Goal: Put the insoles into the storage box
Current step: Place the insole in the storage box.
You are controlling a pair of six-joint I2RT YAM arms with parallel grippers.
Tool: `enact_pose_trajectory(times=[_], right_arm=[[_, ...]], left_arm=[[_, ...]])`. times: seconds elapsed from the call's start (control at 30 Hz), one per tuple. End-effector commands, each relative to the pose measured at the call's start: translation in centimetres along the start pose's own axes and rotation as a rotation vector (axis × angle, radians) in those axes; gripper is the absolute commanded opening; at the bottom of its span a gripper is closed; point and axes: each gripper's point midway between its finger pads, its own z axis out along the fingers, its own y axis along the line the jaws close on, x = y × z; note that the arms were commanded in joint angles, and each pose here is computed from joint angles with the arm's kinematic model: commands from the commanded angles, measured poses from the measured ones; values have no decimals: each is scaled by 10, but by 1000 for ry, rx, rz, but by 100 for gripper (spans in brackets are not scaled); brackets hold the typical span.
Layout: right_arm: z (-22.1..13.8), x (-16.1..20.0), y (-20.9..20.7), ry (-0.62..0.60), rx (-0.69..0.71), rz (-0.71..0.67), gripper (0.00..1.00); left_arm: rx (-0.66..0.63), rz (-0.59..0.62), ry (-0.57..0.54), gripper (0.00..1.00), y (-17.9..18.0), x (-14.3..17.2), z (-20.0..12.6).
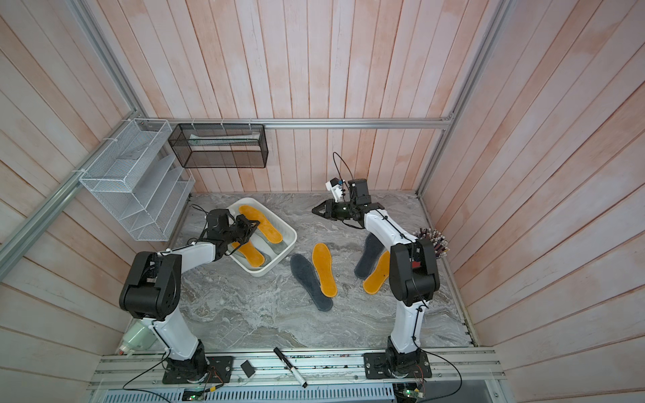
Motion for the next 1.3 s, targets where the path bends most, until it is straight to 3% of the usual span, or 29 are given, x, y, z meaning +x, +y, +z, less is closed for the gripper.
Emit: enact_pose_trajectory(times=[0.0, 0.57, 1.27], right_arm=[[-10, -8, 8, -30, 3, -26, 24], [-11, -10, 0, -39, 14, -16, 24], [-8, -10, -3, -33, 10, -1, 24]], left_arm=[[8, 19, 12, 0, -2, -3, 6], [-80, -10, 73, 0, 31, 4, 26], [-78, -18, 92, 0, 40, 4, 41]])
